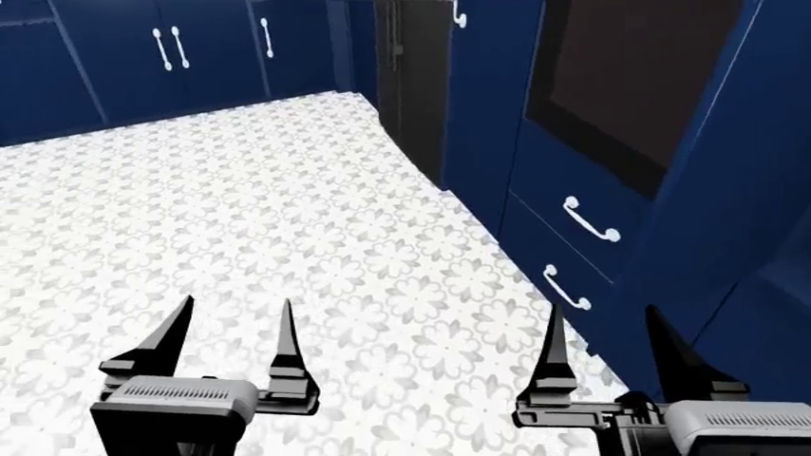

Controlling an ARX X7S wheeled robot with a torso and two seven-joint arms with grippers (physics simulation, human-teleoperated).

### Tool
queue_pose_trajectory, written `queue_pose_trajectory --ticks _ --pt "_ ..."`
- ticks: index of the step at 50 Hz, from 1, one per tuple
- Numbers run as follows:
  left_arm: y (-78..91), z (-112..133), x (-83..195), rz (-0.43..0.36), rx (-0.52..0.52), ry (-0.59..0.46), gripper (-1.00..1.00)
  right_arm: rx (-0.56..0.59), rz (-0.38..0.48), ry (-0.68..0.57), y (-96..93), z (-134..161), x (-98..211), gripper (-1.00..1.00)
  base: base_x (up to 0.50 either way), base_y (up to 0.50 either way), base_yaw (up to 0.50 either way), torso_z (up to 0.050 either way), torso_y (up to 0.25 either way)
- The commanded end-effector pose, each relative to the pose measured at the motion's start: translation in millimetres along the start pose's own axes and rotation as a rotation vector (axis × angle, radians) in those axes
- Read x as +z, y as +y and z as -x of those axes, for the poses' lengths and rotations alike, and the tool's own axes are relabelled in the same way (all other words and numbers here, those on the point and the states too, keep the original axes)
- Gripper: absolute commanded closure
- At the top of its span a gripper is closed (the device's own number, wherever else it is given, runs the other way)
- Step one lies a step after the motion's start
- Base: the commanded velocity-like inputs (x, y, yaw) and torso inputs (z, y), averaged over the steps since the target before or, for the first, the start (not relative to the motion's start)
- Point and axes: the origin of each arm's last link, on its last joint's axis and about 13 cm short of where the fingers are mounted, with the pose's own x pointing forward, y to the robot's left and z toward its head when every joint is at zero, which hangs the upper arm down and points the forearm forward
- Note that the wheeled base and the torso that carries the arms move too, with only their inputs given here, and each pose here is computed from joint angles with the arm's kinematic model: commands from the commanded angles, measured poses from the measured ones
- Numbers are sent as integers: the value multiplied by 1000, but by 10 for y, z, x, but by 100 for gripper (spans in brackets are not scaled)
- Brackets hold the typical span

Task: A wet mug is on the counter and needs to be dried. Pick it up and place it upside down in the open cabinet.

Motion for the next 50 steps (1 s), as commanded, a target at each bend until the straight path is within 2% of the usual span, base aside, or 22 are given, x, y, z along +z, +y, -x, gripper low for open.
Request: queue_pose_trajectory --ticks 1,50 --pt "13 8 10 4 11 -5 -100 -2 0 3 -4 2 -2 -100 16 36 500 0 0" --pt "41 15 45 6 33 -23 -100 -1 -2 -8 -3 13 16 -100 10 37 500 0 0"
